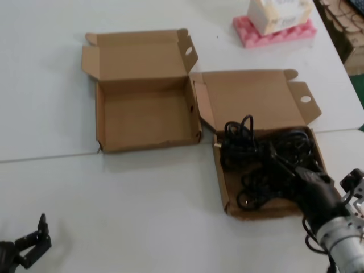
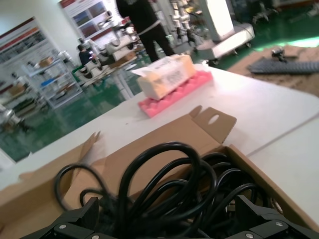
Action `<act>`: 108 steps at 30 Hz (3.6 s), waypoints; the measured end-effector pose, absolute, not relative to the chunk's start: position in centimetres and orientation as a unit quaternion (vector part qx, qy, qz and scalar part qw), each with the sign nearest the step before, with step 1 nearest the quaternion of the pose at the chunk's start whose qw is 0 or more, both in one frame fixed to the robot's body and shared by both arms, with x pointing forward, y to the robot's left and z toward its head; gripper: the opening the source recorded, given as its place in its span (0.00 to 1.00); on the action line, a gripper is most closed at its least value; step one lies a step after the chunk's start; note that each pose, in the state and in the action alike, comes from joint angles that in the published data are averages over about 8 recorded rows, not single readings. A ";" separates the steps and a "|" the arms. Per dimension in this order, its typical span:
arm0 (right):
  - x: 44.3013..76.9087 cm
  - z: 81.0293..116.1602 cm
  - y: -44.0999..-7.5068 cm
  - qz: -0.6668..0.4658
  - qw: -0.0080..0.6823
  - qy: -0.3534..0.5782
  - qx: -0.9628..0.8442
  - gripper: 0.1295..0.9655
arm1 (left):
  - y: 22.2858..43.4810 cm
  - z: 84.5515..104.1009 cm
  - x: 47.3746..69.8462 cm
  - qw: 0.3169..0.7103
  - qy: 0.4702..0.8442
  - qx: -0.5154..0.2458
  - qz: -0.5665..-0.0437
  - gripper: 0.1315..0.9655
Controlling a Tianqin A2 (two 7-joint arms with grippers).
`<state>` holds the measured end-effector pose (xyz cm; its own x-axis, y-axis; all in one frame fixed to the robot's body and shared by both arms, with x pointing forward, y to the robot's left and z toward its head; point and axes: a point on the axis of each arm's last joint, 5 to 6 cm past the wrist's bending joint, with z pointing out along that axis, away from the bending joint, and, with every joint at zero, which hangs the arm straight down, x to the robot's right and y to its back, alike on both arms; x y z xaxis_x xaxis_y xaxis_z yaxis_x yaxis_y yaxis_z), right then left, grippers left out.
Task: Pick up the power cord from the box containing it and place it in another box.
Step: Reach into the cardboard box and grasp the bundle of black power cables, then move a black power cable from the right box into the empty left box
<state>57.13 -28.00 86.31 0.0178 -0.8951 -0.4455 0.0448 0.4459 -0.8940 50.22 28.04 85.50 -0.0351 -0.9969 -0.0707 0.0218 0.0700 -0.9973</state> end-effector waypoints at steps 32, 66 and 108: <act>62.4 87.5 -25.9 -0.337 0.647 0.594 -0.340 0.81 | 28.0 85.5 50.2 0.513 0.521 -0.468 -0.496 0.31; 56.4 86.1 -27.7 -0.428 0.584 0.579 -0.375 0.12 | 28.0 85.5 50.2 0.513 0.521 -0.468 -0.496 0.04; 72.6 98.9 -17.0 -0.119 0.734 0.576 -0.340 0.03 | 28.0 85.5 50.2 0.513 0.521 -0.468 -0.496 0.04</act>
